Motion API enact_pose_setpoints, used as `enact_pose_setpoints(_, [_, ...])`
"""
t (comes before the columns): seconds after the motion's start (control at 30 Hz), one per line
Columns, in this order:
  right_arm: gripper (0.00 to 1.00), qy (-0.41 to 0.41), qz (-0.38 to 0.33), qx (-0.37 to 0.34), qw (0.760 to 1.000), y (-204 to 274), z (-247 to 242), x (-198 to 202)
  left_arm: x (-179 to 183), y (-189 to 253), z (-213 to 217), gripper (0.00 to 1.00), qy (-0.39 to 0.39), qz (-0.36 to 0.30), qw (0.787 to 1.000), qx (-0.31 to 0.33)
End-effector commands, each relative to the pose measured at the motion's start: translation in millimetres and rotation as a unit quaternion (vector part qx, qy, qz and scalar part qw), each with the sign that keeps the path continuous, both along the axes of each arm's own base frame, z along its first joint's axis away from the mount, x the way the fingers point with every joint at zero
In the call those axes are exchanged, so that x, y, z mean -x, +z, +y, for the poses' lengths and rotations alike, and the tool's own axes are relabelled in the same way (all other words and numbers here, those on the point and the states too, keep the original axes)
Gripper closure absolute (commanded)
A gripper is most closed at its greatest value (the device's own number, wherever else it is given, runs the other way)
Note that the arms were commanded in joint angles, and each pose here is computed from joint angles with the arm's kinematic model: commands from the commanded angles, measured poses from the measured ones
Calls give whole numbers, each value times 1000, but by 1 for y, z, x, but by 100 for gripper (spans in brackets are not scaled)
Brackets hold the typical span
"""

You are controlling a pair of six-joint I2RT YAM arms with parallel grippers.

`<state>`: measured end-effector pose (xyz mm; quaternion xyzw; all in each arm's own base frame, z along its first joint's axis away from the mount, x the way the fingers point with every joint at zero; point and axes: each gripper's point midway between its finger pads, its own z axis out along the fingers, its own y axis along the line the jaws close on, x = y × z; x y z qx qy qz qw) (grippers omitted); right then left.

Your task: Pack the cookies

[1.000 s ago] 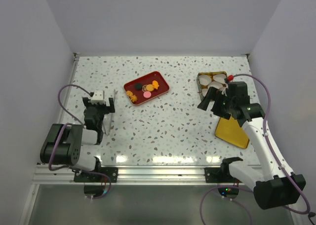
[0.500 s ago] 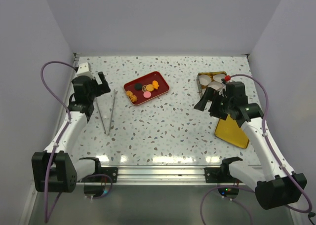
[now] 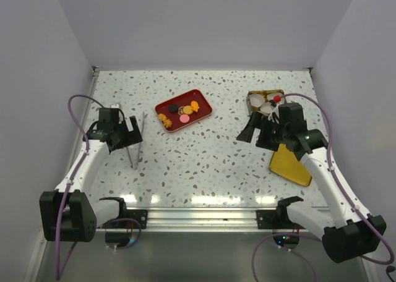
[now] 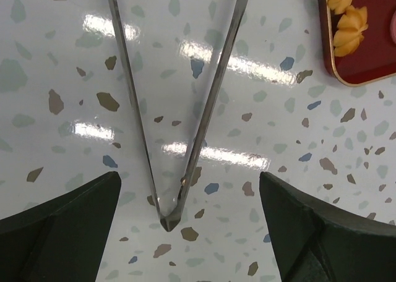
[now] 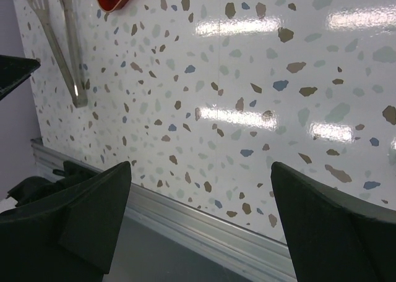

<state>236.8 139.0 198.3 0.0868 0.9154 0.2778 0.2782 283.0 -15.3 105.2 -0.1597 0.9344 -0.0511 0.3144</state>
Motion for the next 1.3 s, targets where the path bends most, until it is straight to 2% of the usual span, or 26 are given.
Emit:
enact_pose_setpoints(0.0, [1,23,-31,-18,999,18,8,1,14,-19,-5,0,0,64,998,17])
enact_pose_setpoints(0.13, [1,23,-39,-17,999,22,7,3,19,-44,-3,0,3,120,993,13])
enact_pose_setpoints(0.5, [1,24,-51,-1,998,24,0,13,15,-75,-1,0,-1,152,988,6])
enact_pose_setpoints(0.83, [1,29,-54,9,998,23,0,13,13,-101,17,0,-3,190,981,-49])
enact_pose_setpoints(0.93, [1,31,-57,11,998,22,1,11,13,-106,16,5,-9,196,978,-70])
enact_pose_setpoints(1.03, [1,33,-58,12,998,22,3,10,14,-113,15,17,-14,208,974,-84])
enact_pose_setpoints(1.17, [1,37,-63,17,997,24,3,9,13,-122,14,44,-22,222,971,-86])
enact_pose_setpoints(1.27, [1,37,-66,23,997,24,2,8,11,-120,15,55,-21,218,971,-91])
